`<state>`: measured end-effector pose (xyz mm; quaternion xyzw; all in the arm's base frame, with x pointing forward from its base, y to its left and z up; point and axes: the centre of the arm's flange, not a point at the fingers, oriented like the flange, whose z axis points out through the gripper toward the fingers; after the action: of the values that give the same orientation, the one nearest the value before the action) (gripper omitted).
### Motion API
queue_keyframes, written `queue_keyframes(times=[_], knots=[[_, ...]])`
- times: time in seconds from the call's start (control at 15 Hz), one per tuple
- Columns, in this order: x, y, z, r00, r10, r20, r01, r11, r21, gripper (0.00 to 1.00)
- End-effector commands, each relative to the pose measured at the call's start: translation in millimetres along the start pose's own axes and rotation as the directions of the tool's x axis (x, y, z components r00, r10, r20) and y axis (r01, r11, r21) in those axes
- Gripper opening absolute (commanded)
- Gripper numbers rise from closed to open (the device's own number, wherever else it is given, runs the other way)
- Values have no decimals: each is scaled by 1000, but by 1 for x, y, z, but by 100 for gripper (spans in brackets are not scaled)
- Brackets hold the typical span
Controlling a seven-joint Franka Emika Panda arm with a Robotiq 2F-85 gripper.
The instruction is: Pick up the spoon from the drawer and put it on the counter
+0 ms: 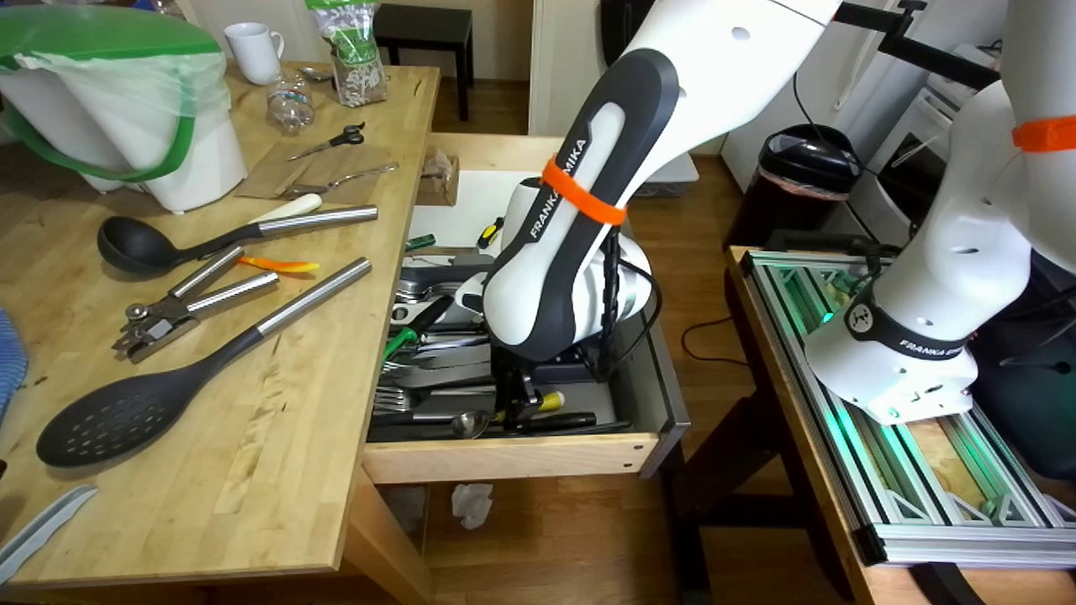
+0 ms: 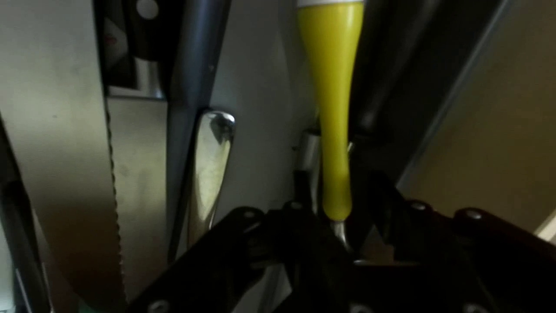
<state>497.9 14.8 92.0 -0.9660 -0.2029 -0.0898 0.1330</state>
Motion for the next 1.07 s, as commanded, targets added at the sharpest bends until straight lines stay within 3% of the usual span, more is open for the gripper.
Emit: queue_keyframes(times=[0.0,0.07,0.53,1.0], knots=[[-10,-2,-10,999,29,31,-28,999,-30,25],[-13,-1,-9,999,37,37,-36,999,-32,24],[-16,-8,2,997,36,66,-35,999,-16,44],[-19,-10,9,995,24,93,-23,1000,-13,36]])
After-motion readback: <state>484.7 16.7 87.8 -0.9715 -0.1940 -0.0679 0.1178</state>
